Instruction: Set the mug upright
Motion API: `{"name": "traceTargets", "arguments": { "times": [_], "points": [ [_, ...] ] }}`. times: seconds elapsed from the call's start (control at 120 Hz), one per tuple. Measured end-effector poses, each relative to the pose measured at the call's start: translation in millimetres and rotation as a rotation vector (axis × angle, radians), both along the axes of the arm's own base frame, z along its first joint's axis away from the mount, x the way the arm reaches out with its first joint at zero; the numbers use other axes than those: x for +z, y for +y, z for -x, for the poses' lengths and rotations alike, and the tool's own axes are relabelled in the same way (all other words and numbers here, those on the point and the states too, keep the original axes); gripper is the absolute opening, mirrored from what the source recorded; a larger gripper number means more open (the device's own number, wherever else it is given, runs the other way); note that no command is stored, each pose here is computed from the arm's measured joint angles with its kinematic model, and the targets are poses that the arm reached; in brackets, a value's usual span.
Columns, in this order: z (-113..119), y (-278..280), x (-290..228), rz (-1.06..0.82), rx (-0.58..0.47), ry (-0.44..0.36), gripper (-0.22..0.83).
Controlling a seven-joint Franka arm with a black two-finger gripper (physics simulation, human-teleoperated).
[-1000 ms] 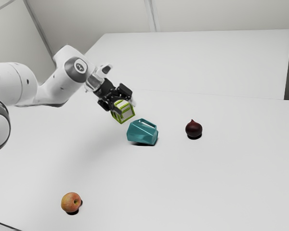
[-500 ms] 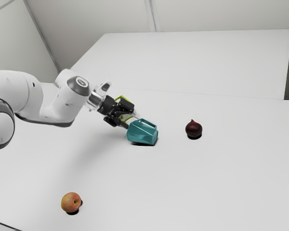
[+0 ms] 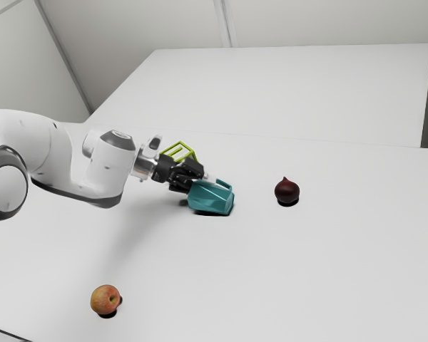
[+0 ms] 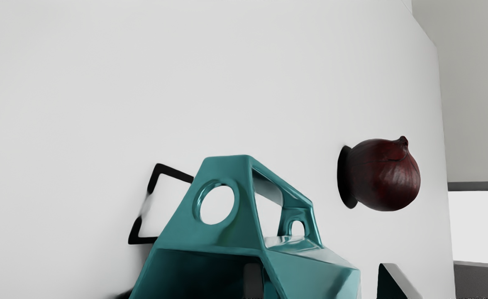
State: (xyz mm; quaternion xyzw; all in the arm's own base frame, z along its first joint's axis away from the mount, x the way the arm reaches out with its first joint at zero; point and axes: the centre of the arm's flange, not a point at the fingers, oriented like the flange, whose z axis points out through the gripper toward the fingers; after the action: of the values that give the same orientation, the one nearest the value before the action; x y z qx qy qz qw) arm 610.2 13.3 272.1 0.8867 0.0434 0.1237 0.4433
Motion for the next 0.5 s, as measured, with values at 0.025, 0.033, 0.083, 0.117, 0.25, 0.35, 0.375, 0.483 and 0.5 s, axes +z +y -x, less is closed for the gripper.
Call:
{"name": "traceTargets", "arguments": {
  "times": [0.025, 0.033, 0.083, 0.117, 0.25, 0.35, 0.375, 0.483, 0.5],
  "points": [
    [0, 0, 1, -0.001, -0.004, -0.010, 0.16],
    [0, 0, 1, -0.001, -0.005, -0.013, 0.15],
    [0, 0, 2, -0.004, -0.014, -0.031, 0.07],
    [-1, 0, 3, -0.007, -0.019, -0.042, 0.03],
    [-1, 0, 5, -0.020, -0.041, -0.079, -0.06],
    [-1, -1, 13, -0.030, -0.056, -0.111, -0.08],
    [-1, -1, 15, -0.032, -0.060, -0.118, -0.09],
    [3, -6, 26, -0.041, -0.079, -0.150, -0.12],
    [4, -7, 27, -0.043, -0.083, -0.154, -0.13]
  ]
}}
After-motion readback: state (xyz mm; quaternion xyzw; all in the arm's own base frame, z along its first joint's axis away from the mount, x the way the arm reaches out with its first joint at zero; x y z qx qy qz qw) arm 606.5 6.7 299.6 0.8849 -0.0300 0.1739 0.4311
